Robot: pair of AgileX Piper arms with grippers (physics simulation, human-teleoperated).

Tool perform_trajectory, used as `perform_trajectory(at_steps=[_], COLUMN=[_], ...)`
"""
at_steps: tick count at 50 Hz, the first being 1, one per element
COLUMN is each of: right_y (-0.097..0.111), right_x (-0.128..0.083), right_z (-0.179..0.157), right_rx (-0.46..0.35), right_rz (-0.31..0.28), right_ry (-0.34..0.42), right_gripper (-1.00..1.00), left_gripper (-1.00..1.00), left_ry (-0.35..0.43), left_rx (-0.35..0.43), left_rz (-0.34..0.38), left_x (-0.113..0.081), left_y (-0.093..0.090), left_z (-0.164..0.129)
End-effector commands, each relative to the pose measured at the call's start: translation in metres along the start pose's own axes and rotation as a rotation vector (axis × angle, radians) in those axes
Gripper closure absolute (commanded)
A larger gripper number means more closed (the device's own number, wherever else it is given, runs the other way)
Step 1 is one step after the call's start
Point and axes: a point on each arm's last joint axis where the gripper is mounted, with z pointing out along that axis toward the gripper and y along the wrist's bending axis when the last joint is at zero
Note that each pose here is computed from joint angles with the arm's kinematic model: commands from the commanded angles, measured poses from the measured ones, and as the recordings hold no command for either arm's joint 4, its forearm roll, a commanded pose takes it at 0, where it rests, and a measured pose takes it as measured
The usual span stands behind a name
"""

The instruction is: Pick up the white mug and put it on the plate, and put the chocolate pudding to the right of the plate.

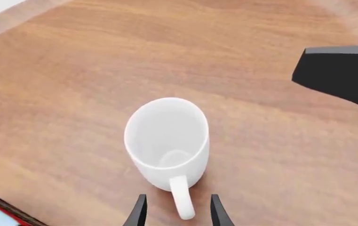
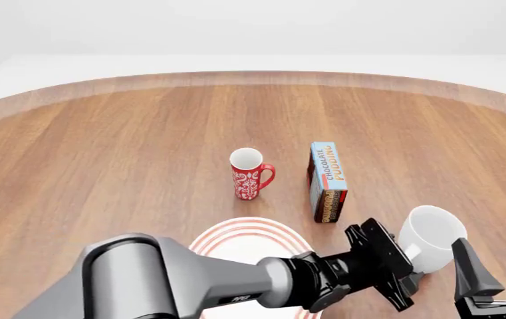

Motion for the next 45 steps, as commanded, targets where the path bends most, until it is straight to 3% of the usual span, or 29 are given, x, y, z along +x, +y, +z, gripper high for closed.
perform_trajectory(at_steps=[1,45], right_y=[0.000,0.000], right_x=[0.000,0.000], right_z=[0.000,0.000], right_rx=[0.000,0.000], right_rz=[0.000,0.000], right_ry=[0.000,0.000], right_gripper=[-1.00,-1.00], left_gripper=[-1.00,-1.00], left_ry=[0.006,0.031], left_rx=[0.000,-0.002], left_rz=[-0.002,-0.022], left_x=[0.003,0.015], left_y=[0.000,0.001], left_z=[0.004,0.019])
